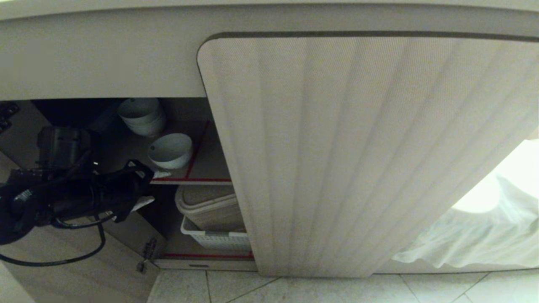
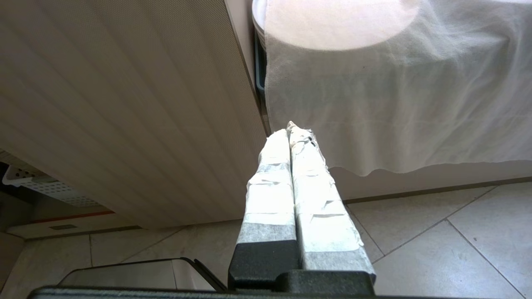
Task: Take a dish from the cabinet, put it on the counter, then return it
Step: Take the bowl from the cabinet
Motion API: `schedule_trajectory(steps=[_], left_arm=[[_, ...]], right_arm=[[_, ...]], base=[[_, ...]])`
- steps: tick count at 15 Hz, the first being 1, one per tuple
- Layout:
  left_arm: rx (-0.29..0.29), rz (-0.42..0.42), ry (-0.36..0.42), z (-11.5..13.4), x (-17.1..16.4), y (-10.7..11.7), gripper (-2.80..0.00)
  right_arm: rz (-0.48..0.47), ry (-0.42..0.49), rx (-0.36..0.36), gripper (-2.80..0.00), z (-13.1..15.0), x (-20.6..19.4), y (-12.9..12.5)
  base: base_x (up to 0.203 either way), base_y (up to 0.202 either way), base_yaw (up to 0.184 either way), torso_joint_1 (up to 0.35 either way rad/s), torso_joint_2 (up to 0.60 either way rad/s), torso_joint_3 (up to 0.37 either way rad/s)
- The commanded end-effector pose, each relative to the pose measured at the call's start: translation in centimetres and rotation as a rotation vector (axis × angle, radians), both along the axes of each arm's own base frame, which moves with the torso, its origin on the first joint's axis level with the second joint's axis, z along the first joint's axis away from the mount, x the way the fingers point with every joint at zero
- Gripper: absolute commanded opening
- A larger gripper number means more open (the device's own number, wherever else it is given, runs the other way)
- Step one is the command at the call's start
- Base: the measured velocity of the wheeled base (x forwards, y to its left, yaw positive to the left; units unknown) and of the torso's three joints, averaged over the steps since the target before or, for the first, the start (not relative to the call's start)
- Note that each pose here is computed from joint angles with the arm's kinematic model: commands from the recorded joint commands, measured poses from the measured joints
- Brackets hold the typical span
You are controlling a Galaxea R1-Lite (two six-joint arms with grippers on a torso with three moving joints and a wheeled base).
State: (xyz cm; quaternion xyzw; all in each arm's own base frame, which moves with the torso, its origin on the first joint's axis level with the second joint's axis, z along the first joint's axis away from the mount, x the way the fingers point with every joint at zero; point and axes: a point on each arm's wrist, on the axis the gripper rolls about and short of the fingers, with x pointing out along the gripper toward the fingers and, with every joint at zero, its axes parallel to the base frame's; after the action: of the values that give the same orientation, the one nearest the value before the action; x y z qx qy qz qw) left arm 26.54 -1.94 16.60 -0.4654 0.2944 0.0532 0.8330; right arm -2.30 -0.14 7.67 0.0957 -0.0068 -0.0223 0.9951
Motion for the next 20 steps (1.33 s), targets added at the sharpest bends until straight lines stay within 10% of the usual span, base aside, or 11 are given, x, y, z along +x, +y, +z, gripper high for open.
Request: schedule_trajectory(steps=[1,20], left_arm=[[-0.006,0.005,-0.014,0.2,0.3,0.0,0.0],[0.017,0.064,-0.033,-0.2,5.4,0.4,0.0]], right_arm=[[0.0,0.0,0.0,-2.8,0.0,0.0,0.0],[0.001,0.0,0.001,-2.8,0.0,0.0,0.0]], base=[[0.0,0.0,0.0,0.0,0.0,0.0],[0.0,0.0,0.0,0.0,0.0,0.0]])
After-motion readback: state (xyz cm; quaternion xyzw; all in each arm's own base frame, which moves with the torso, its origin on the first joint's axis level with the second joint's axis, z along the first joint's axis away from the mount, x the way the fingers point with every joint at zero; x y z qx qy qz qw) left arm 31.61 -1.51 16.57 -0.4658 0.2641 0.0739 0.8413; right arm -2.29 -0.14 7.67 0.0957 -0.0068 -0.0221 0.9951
